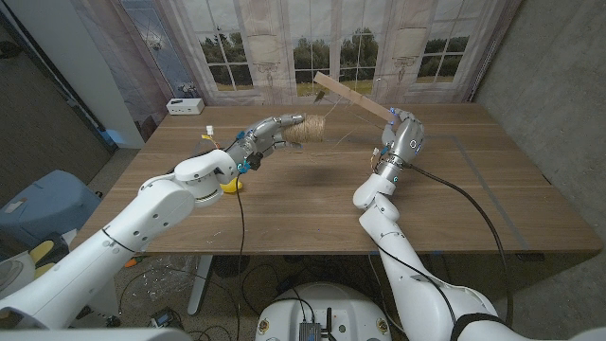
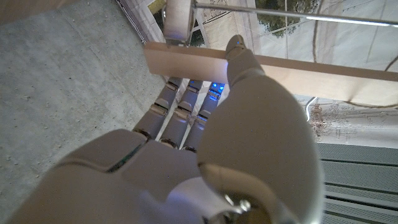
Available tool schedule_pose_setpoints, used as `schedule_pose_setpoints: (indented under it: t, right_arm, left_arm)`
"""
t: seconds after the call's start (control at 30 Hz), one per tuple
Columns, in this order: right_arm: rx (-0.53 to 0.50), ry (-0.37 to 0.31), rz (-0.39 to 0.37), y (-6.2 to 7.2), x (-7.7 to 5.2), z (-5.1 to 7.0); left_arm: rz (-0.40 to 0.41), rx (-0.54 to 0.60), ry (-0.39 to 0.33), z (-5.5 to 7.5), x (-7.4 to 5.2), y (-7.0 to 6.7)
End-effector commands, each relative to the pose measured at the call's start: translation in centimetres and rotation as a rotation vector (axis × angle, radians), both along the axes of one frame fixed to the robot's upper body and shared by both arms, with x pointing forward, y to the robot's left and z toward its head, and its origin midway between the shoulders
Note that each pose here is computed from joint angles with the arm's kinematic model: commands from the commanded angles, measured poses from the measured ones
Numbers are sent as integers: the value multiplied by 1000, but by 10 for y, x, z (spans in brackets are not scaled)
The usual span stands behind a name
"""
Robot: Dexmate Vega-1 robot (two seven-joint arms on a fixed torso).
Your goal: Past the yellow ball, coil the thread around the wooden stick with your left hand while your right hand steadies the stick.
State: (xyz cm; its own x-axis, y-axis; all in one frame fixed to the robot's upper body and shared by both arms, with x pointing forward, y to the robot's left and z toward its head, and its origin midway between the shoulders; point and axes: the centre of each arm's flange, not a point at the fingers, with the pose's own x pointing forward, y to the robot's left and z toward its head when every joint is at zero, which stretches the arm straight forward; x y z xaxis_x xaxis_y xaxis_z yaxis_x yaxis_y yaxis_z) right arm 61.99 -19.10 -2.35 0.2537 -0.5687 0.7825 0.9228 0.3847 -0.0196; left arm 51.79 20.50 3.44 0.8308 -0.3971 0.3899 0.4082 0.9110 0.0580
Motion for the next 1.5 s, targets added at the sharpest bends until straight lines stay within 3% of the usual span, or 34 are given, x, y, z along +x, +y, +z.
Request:
schedule_pose_setpoints:
  t: [0.03,0.23,0.5,0.8,1.13,1.3,1.5]
  right_arm:
    - [89,-35,16,-12,-5,-7]
    - [113,-49,27,-15,-6,-9]
    - [143,-125,102,-19,-12,-13]
    - [157,-232,290,-20,-24,-16]
    - [2,-261,453,-11,-34,-10]
    - [-87,-256,443,-3,-39,-6]
    - [-226,-217,364,7,-42,-7]
  left_arm:
    - [71,-81,39,-16,7,17]
    - [94,-155,57,-24,10,26]
    - [113,-257,100,-31,16,42]
    - [100,-354,149,-31,23,55]
    - [76,-350,161,-17,33,60]
    - [74,-332,155,-4,36,64]
    - [88,-311,137,15,38,73]
